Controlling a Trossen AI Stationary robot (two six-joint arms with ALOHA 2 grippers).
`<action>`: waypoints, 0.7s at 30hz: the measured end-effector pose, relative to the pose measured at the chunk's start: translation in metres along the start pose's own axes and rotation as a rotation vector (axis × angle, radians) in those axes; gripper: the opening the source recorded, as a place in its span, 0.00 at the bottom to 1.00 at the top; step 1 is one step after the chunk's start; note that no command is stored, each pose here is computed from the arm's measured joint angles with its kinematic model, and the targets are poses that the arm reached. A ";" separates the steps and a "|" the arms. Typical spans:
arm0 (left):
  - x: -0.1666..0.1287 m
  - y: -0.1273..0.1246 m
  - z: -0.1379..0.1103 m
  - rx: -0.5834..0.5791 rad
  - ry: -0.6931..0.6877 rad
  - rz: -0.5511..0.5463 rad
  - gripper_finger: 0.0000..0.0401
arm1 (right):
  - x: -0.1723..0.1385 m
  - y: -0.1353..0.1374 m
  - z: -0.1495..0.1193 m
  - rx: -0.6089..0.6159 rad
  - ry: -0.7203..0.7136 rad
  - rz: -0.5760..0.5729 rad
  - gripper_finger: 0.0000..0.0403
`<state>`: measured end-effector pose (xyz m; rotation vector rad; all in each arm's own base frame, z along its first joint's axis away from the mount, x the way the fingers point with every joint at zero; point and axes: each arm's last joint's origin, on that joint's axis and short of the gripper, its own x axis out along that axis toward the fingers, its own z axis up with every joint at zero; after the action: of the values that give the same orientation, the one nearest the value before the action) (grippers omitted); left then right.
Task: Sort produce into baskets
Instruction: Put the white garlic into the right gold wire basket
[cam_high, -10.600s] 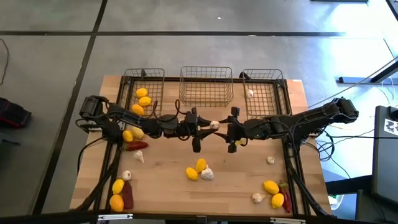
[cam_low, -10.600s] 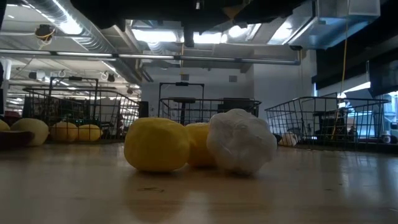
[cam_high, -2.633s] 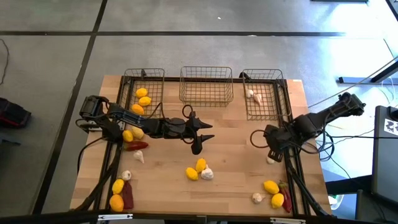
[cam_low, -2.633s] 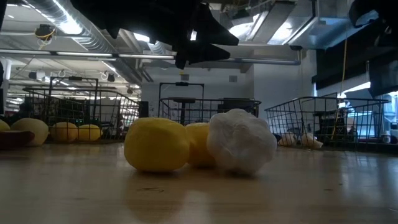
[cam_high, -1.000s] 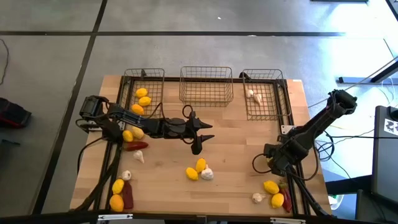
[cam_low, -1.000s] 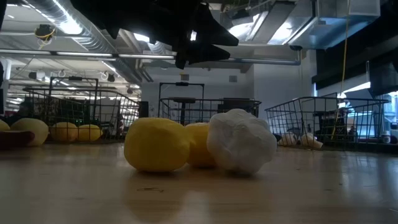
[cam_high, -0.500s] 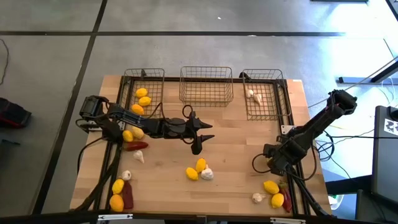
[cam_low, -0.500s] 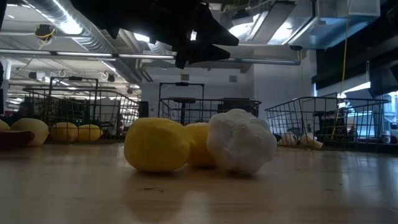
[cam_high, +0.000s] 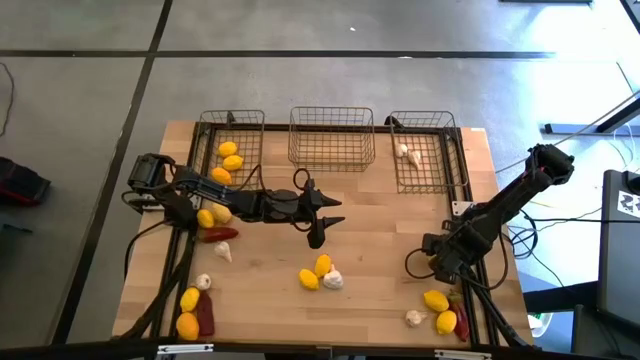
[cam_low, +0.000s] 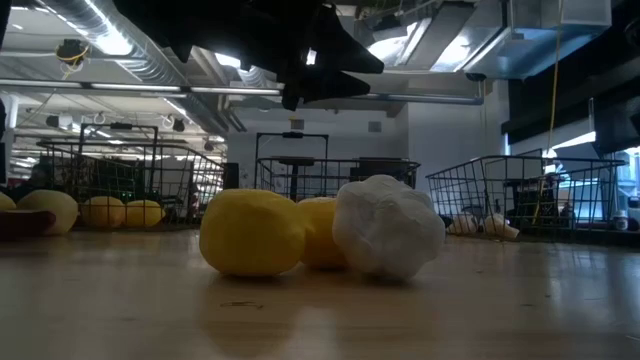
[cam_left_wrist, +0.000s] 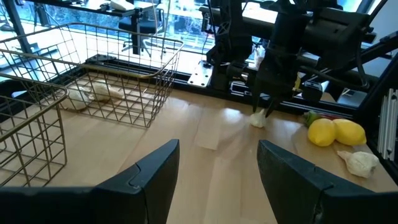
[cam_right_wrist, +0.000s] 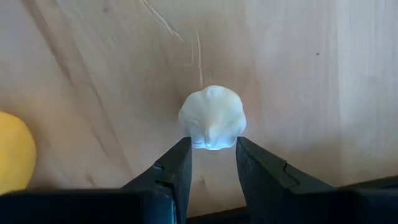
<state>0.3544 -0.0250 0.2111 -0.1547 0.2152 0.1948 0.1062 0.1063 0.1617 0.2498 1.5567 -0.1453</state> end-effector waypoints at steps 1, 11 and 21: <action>0.000 0.000 0.000 0.000 0.000 0.000 0.53 | 0.000 0.000 0.000 0.000 0.000 0.000 0.31; 0.000 0.000 0.000 -0.001 -0.001 0.000 0.53 | -0.001 0.000 -0.001 0.005 0.037 0.007 0.31; 0.000 0.000 0.000 -0.002 0.000 0.000 0.53 | -0.017 0.005 0.002 -0.008 -0.004 -0.013 0.31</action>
<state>0.3544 -0.0250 0.2111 -0.1567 0.2146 0.1950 0.1095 0.1091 0.1785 0.2323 1.5548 -0.1495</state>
